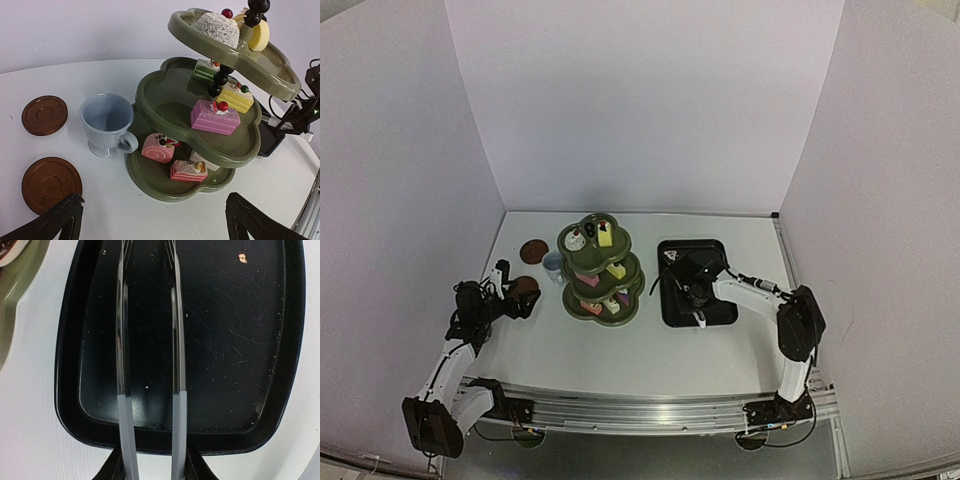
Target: Serve the afternoon tea
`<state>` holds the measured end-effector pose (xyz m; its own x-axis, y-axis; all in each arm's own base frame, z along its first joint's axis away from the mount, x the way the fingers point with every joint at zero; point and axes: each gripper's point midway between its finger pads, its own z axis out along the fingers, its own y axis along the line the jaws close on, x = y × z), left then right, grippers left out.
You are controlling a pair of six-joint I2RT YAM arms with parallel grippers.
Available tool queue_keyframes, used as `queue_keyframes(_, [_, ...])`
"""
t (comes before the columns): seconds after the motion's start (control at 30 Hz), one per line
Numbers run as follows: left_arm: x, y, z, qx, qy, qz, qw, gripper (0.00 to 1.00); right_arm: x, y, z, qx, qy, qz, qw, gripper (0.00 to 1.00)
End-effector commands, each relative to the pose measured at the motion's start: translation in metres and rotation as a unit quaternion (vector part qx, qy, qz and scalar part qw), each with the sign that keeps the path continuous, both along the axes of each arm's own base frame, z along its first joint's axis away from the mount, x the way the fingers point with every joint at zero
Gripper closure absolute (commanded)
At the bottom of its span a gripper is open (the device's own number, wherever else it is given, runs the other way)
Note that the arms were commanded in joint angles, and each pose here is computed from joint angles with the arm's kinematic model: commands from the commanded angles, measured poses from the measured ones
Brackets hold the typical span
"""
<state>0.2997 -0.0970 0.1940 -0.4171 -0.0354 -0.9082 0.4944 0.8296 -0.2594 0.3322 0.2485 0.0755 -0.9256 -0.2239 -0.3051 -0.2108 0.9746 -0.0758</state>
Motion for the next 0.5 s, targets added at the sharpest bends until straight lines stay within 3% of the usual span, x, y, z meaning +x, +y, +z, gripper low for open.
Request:
queue_keyframes(0.0, [0.001,-0.001,0.015,0.005,-0.024,-0.007,1.0,0.0,0.022,0.012,0.005,0.024,-0.016,-0.012,1.0,0.69])
queue_keyframes(0.47, [0.0,0.0,0.012,0.007,-0.022,-0.003,1.0,0.0,0.044,0.018,0.0,0.029,-0.019,-0.003,0.999,0.69])
